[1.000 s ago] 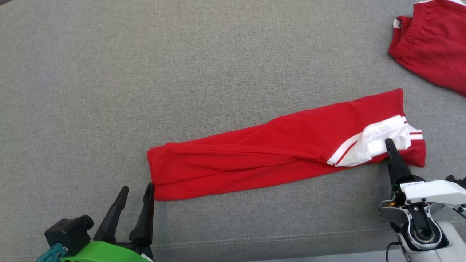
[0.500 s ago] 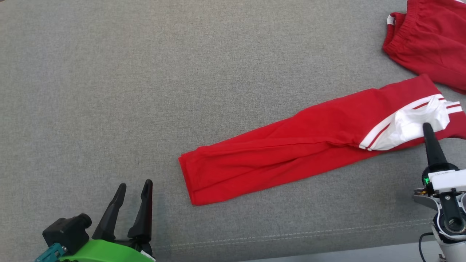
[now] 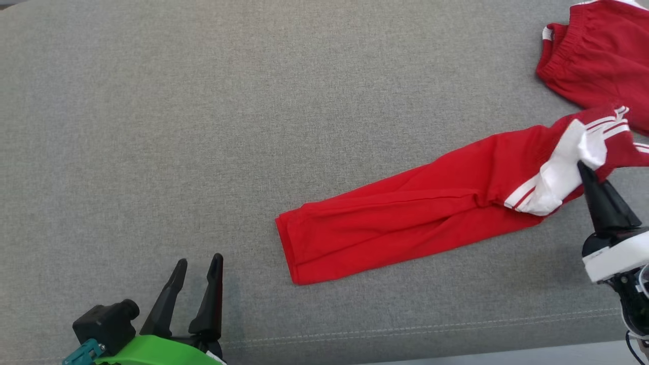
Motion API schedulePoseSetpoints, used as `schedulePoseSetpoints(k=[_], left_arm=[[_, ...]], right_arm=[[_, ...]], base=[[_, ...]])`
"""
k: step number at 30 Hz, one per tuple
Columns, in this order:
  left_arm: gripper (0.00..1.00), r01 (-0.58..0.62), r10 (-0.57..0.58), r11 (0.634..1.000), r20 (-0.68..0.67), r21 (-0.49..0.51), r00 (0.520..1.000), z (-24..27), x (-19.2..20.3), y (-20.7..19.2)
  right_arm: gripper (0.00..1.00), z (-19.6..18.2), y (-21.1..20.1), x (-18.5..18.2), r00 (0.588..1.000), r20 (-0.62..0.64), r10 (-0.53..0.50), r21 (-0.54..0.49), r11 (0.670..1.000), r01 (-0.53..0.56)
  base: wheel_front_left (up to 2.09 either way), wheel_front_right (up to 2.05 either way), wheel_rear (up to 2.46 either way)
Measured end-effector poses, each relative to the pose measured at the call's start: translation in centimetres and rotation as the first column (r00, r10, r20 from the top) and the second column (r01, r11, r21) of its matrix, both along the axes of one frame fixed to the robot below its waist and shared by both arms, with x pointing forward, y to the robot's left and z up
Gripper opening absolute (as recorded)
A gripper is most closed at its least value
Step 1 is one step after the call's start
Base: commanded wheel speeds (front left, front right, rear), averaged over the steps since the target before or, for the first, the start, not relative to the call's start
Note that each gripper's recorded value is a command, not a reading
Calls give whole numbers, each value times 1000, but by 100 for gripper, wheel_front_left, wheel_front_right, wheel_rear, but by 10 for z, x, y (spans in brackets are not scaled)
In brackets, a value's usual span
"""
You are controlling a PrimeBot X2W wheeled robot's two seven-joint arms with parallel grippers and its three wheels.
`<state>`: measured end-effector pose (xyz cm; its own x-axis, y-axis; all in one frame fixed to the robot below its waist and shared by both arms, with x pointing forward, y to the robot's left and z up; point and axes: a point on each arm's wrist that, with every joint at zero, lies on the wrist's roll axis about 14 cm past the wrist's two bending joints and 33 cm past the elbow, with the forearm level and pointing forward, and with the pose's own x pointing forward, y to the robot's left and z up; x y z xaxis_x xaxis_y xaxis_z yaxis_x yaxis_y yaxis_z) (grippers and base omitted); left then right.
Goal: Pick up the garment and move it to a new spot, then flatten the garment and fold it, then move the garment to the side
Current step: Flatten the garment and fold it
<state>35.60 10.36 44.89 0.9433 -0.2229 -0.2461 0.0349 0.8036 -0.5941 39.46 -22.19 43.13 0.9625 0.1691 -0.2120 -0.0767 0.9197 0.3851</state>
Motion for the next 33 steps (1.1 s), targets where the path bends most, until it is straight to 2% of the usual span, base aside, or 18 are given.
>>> schedulePoseSetpoints(k=[4,9,14,19,26,33], left_arm=[[100,-8,8,1000,4,3,1000,1,-1,2],[100,-21,20,1000,20,16,1000,5,-4,7],[100,-46,45,999,41,20,998,11,-8,12],[100,-60,59,998,59,12,996,18,-14,12],[100,-107,107,994,73,0,992,23,-23,20],[100,-155,156,988,82,-20,984,27,-33,25]], right_arm=[[0,0,25,-6,992,5,125,-77,989,-124],[0,4,64,-17,959,15,283,-138,951,-278],[0,12,91,-27,918,21,396,-189,903,-385],[0,15,116,-40,861,-2,508,-241,836,-493],[0,16,161,-57,768,-40,640,-225,743,-631],[0,13,192,-61,684,-92,724,-228,653,-722]], base=[[0,0,0],[0,0,0],[0,0,0],[0,0,0],[0,0,0],[0,0,0]])
